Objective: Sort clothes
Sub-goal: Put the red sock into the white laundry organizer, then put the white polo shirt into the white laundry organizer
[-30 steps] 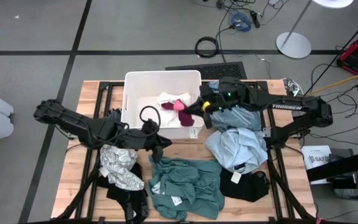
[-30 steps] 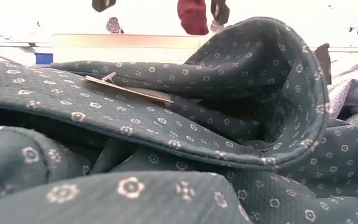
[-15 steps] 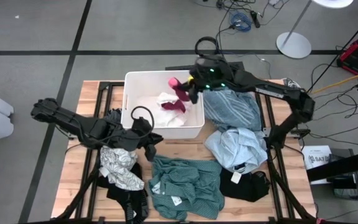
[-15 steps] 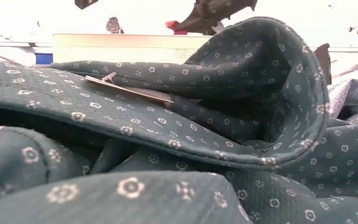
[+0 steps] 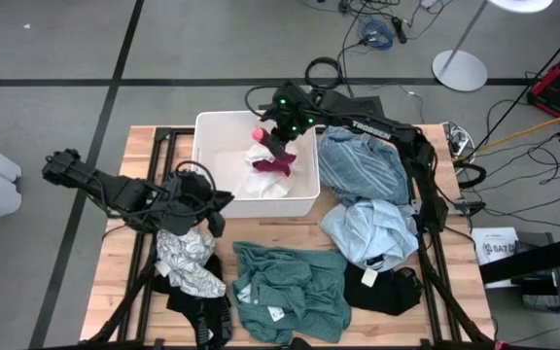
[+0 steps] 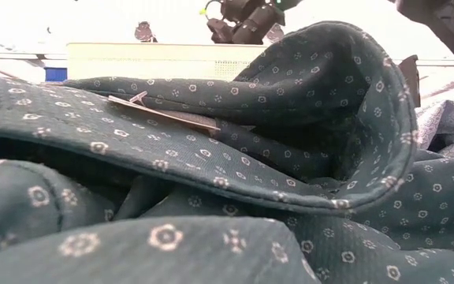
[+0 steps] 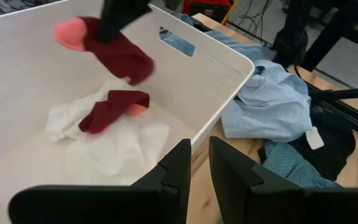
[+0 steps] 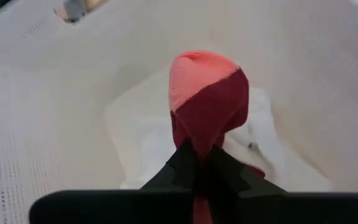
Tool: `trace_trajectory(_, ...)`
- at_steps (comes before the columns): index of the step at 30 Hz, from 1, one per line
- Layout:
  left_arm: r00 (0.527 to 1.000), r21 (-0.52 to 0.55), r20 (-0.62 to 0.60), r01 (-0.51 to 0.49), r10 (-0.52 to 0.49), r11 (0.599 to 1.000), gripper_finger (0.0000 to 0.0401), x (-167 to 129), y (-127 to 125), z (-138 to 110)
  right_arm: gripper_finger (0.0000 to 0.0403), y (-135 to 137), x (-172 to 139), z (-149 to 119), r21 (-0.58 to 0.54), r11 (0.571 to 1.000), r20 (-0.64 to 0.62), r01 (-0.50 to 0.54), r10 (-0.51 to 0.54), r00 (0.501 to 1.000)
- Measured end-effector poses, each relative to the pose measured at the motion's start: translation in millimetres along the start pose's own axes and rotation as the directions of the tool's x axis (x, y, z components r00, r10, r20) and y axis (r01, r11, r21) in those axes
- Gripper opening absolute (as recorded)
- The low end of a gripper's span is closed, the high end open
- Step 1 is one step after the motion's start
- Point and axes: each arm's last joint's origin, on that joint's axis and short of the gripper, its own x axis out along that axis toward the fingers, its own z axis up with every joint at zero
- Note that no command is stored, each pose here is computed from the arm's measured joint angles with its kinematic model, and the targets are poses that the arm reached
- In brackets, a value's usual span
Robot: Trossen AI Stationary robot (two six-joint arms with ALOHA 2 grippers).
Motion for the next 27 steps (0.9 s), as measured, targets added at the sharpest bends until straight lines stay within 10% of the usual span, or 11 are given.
trace_trajectory(15, 0.999, 0.059, -0.043, 0.023, -0.021, 0.998, 0.0066, -19, 11, -4, 0.0182, 9, -22, -2, 0.032, 0.999, -0.025, 0.005, -0.005, 1.000)
trace_trajectory(27, 0.966, 0.070, -0.258, 0.050, -0.030, 0.996, 0.0066, -26, 16, -23, 0.0196, 84, -131, -19, -0.239, 0.966, 0.234, 0.099, -0.041, 0.971)
